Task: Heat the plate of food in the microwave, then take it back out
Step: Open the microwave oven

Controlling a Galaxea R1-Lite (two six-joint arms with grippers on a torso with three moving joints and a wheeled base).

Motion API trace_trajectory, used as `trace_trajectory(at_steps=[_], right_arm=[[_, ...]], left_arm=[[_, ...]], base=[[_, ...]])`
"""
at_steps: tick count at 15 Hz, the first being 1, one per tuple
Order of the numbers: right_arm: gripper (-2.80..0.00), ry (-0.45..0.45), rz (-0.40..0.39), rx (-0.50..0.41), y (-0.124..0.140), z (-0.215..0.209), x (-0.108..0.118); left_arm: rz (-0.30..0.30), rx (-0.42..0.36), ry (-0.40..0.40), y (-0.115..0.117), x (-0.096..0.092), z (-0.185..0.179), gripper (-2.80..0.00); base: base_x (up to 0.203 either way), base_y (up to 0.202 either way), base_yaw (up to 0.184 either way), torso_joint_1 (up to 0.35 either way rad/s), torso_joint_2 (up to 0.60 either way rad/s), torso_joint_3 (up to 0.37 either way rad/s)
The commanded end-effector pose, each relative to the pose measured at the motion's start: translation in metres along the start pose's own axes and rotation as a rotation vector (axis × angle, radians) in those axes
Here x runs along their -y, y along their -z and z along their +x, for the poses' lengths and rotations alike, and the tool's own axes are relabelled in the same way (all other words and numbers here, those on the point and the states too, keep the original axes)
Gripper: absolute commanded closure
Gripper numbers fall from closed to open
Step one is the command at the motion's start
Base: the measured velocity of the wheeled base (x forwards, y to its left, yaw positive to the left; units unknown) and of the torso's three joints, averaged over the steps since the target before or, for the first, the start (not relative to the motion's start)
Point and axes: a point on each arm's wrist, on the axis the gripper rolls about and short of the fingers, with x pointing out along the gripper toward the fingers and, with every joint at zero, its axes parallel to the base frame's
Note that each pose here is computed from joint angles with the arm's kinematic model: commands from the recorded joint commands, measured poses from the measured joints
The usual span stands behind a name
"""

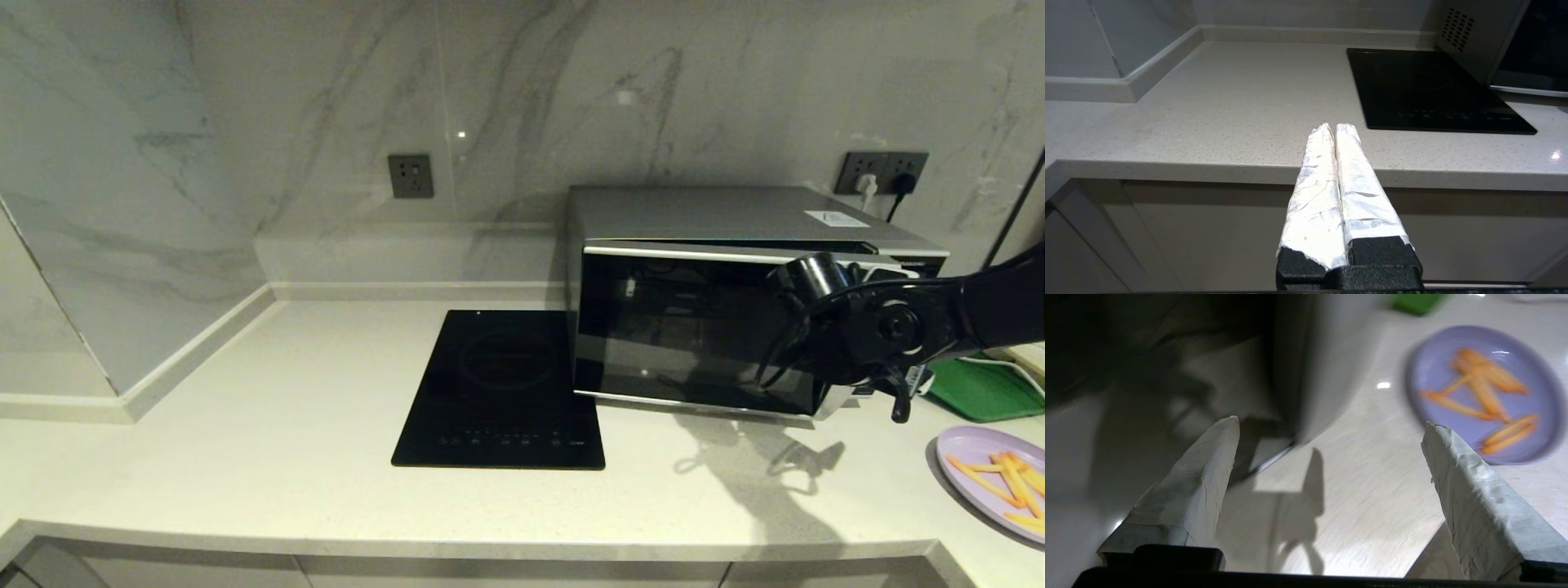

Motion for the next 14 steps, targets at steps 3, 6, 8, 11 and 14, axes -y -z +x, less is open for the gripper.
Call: trace_trajectory(at_steps=[3,6,8,11,14], right_arm=[[-2.80,-0.368,-0.067,-0.002,-0.019,-0.104,0.029],[-2.80,-0.511,-0.123,-0.015,-0.018,-0.144,0.059],[0.00,-0.589,-0.105,-0.031,-0.025,-0.156,0.083],[0.00,-0.709,-0.078,-0.070,-0.037,-0.169,0.105],[0.00,-0.720,-0.054,-0.065,-0.046,-0.169,0.100]], left_arm=[[0.000,-0.001,0.000,0.000,0.000,0.000,0.00],[-0.001,-0.001,-0.001,0.000,0.000,0.000,0.00],[-0.001,-0.001,0.000,0.000,0.000,0.000,0.00],[0.000,-0.001,0.000,0.000,0.000,0.000,0.00],[0.000,-0.001,0.000,0.000,0.000,0.000,0.00]], base=[[0.000,0.000,0.000,0.000,0.00,0.000],[0.000,0.000,0.000,0.000,0.00,0.000],[0.000,0.000,0.000,0.000,0.00,0.000],[0.000,0.000,0.000,0.000,0.00,0.000],[0.000,0.000,0.000,0.000,0.00,0.000]])
